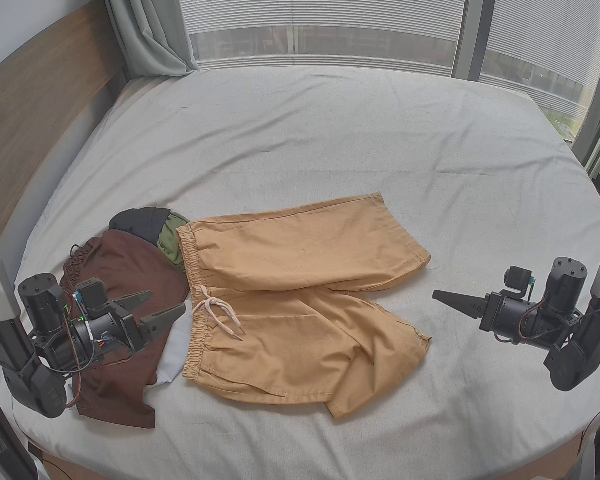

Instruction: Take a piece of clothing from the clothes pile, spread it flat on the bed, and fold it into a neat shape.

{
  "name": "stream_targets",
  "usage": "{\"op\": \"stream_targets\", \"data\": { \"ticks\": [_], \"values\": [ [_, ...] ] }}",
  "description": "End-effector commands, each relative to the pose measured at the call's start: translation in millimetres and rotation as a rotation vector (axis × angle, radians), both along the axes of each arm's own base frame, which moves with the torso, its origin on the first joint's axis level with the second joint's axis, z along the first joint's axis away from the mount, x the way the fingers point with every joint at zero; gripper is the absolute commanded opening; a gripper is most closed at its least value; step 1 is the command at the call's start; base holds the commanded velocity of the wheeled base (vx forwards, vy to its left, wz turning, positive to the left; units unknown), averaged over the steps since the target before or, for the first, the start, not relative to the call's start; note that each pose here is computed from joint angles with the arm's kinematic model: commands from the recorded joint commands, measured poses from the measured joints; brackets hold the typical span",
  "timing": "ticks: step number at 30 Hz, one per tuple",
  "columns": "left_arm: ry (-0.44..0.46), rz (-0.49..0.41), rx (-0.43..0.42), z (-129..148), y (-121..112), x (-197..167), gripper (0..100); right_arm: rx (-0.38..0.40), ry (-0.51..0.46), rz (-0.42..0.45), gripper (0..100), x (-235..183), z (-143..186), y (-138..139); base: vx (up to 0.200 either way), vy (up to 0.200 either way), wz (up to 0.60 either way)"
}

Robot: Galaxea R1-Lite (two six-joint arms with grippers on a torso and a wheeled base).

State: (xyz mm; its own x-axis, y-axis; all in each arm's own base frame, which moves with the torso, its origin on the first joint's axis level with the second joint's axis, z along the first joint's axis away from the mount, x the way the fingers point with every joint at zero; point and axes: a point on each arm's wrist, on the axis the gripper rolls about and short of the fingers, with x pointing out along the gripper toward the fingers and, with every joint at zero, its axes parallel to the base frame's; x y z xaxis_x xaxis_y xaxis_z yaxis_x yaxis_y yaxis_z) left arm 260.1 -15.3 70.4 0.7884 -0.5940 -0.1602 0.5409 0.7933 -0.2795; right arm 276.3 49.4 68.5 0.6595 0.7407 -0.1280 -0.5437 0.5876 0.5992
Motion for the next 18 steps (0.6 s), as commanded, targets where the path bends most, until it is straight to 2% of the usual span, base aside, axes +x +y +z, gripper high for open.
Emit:
{"op": "stream_targets", "data": {
  "ticks": [1,8,18],
  "values": [
    [-0.002,-0.003,0.012,1,0,-8,100,0.001,0.001,0.006,100,-2,1,1,0.0,0.0,0.0],
    [-0.032,-0.028,0.082,-1,-2,-13,100,-0.008,0.036,-0.003,100,-9,-5,0,0.0,0.0,0.0],
    [-0.024,-0.037,0.114,-7,-2,-17,100,-0.011,0.061,-0.007,100,-8,-11,0,0.0,0.0,0.0]
  ]
}}
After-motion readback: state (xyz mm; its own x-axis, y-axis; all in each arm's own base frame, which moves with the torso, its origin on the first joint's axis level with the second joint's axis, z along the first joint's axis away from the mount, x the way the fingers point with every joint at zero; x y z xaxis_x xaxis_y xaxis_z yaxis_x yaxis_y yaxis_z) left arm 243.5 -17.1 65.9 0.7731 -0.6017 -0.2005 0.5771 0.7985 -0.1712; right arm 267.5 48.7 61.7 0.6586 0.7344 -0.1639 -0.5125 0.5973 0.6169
